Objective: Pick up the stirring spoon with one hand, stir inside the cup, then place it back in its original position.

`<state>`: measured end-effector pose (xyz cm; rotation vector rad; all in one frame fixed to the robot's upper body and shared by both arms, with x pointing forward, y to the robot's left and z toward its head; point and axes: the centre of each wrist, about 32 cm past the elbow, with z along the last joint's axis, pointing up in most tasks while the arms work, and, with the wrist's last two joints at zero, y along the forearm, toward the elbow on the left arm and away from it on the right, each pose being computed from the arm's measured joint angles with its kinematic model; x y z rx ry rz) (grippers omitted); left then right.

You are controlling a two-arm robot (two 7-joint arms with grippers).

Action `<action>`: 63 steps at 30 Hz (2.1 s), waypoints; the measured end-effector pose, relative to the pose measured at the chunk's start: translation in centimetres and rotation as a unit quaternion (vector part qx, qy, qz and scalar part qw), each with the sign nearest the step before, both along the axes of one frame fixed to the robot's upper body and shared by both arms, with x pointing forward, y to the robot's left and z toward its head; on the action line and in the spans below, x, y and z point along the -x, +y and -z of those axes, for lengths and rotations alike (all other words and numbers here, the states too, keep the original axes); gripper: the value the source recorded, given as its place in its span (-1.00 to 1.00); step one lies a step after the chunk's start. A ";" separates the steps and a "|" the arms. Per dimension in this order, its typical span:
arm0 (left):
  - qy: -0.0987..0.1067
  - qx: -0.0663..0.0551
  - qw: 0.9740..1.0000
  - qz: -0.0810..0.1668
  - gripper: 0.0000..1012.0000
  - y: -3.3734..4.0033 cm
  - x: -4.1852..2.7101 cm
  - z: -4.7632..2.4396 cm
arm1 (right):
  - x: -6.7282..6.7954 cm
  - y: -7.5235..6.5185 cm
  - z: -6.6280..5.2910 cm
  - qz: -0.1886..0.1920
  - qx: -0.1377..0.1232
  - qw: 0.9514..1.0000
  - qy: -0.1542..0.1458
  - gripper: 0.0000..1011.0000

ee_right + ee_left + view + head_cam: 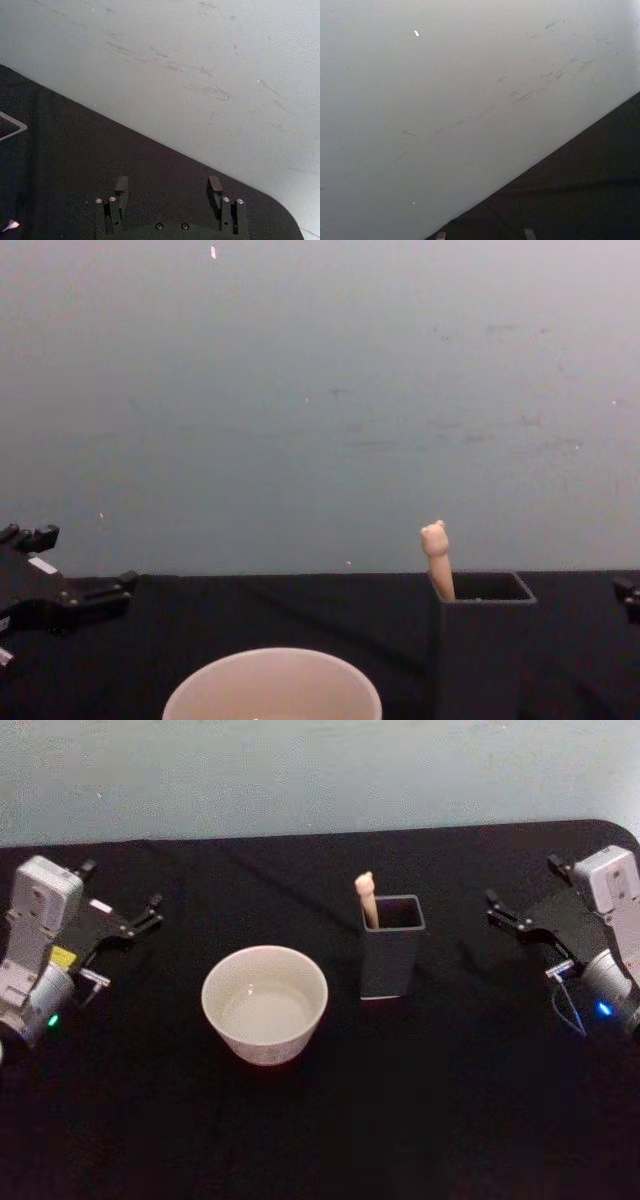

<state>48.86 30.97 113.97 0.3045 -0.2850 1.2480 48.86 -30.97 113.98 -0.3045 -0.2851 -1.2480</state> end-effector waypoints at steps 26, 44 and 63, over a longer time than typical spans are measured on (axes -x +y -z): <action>0.000 0.000 1.000 0.000 0.98 0.00 0.00 0.00 | 1.1 1.3 -4.4 -0.067 -0.067 0.995 0.019 0.98; 0.000 0.000 1.000 0.000 0.98 0.00 0.00 0.00 | 0.9 2.5 -8.4 -0.195 -0.088 0.971 0.109 0.98; 0.000 0.000 1.000 0.000 0.98 0.00 0.00 0.00 | -1.6 4.1 -9.3 -0.239 -0.070 0.951 0.181 0.98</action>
